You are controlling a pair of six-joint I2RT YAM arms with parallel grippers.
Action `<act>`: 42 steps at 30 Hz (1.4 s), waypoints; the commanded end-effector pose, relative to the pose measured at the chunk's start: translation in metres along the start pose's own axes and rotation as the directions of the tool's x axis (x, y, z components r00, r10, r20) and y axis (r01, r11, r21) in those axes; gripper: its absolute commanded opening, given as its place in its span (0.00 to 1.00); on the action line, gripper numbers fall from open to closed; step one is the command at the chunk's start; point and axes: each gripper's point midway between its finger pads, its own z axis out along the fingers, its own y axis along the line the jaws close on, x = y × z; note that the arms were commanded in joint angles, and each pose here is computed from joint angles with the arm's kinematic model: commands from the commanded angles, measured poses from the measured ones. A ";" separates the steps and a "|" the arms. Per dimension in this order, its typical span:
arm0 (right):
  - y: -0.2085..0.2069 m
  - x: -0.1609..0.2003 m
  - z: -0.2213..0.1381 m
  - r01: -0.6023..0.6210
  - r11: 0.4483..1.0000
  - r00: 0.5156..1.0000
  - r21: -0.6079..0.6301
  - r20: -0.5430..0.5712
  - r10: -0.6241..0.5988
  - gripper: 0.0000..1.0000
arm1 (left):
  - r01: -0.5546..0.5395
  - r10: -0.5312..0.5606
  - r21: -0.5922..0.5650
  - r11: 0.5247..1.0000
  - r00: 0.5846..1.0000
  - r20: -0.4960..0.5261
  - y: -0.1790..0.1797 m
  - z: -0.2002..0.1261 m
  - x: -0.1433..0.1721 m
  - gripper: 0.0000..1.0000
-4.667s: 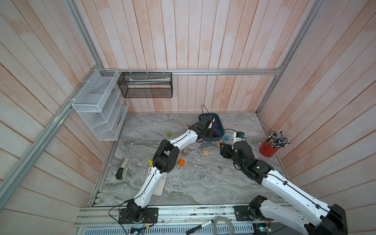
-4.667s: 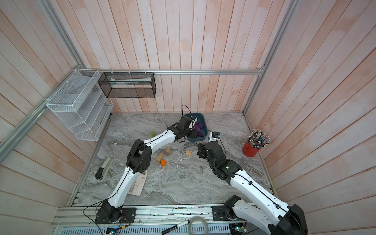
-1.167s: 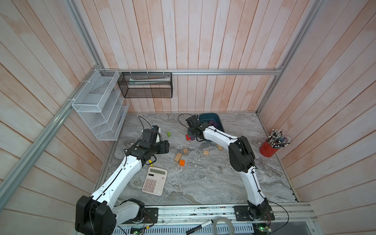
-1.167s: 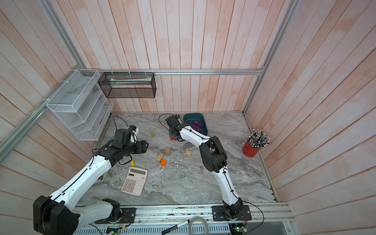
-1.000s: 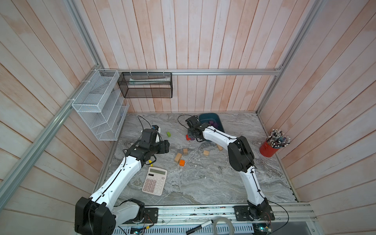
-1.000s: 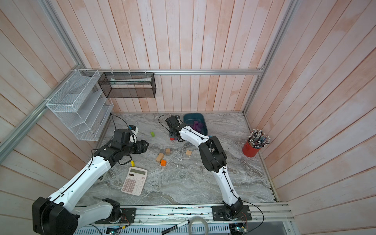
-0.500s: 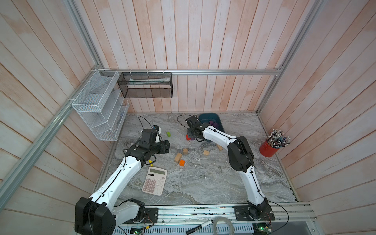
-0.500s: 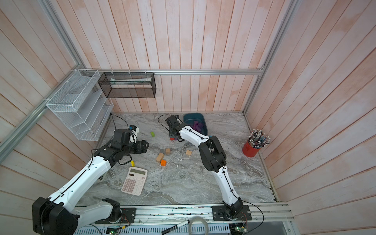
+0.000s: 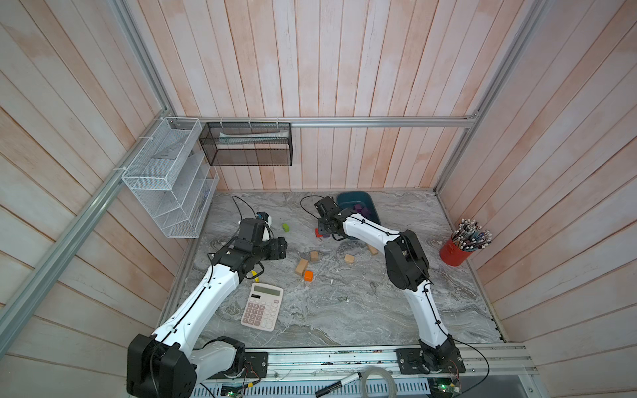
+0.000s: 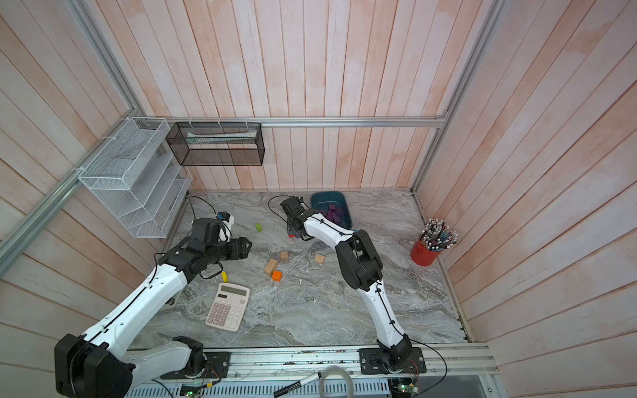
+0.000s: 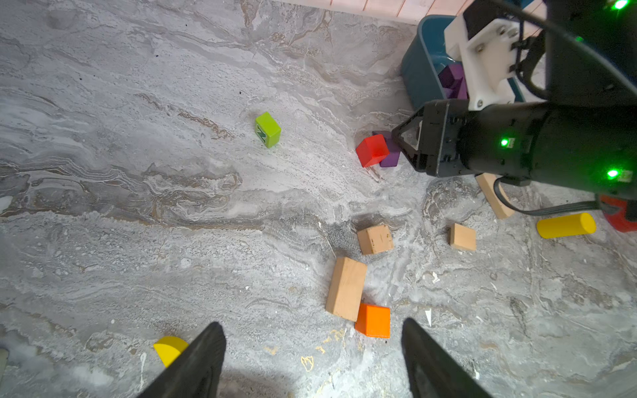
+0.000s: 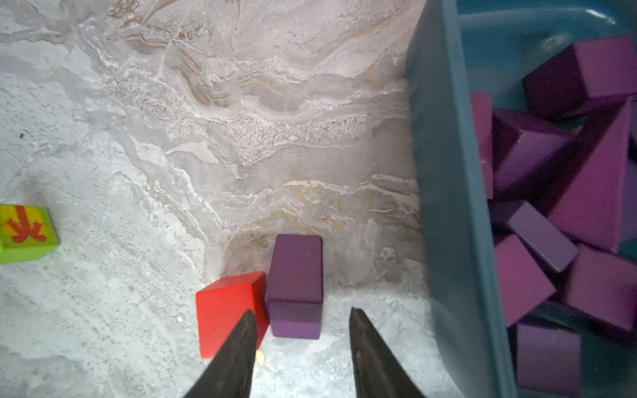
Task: Pick purple bricks into the storage bin
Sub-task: Pick up the building block from the center of the board.
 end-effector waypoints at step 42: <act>0.005 -0.016 0.009 0.024 1.000 1.000 -0.019 -0.008 -0.024 0.23 | -0.007 0.007 0.002 1.000 1.000 -0.007 0.003 0.003 0.005 0.81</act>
